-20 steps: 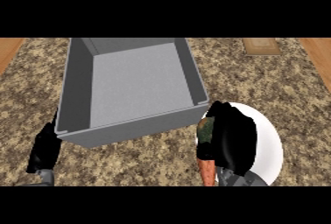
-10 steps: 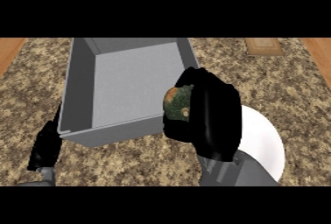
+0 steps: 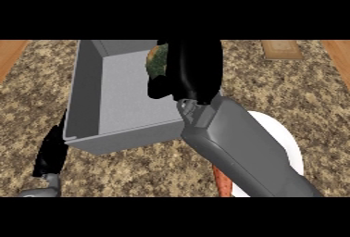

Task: Pick the squash from the plate and place it in the cardboard box

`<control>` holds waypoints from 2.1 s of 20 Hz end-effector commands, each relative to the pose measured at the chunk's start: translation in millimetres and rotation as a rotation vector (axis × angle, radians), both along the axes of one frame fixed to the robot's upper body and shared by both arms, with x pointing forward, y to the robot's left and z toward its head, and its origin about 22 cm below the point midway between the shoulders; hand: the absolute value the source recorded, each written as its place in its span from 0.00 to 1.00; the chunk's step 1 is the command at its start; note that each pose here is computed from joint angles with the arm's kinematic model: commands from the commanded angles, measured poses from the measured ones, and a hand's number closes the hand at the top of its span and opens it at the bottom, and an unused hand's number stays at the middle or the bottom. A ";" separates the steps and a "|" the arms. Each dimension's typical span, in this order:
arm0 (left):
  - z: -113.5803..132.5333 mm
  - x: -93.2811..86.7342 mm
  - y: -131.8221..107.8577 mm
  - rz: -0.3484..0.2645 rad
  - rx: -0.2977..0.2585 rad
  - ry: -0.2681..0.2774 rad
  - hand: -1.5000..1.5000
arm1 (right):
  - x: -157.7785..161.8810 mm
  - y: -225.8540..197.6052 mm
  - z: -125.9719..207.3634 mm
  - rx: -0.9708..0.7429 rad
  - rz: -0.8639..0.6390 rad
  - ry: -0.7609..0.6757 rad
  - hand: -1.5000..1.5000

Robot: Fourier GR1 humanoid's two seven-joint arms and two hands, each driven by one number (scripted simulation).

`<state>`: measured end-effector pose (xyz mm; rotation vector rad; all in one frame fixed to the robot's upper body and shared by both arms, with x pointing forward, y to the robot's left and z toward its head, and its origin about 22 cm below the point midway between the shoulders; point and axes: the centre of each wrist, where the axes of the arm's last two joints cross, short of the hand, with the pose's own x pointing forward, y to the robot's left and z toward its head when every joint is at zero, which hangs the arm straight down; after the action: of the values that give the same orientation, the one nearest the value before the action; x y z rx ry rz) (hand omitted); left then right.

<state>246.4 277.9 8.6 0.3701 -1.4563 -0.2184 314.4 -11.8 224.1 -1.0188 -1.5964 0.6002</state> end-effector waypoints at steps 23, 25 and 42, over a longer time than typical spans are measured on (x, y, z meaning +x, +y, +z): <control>12.4 21.3 -26.9 -0.103 -0.012 -0.038 0.50 | 122.4 -11.7 -76.2 0.150 -0.187 0.260 0.00; 13.7 22.3 -26.5 -0.113 -0.019 -0.029 0.50 | 123.9 -11.9 -74.2 0.185 -0.192 0.236 0.00; 1.1 3.6 -3.7 -0.010 -0.009 -0.002 0.50 | 122.8 -54.8 -78.8 0.725 -0.326 -0.257 0.00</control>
<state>252.3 272.1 10.7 0.3511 -1.4702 -0.2283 437.4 -44.9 160.4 -0.7563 -1.6240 -0.1844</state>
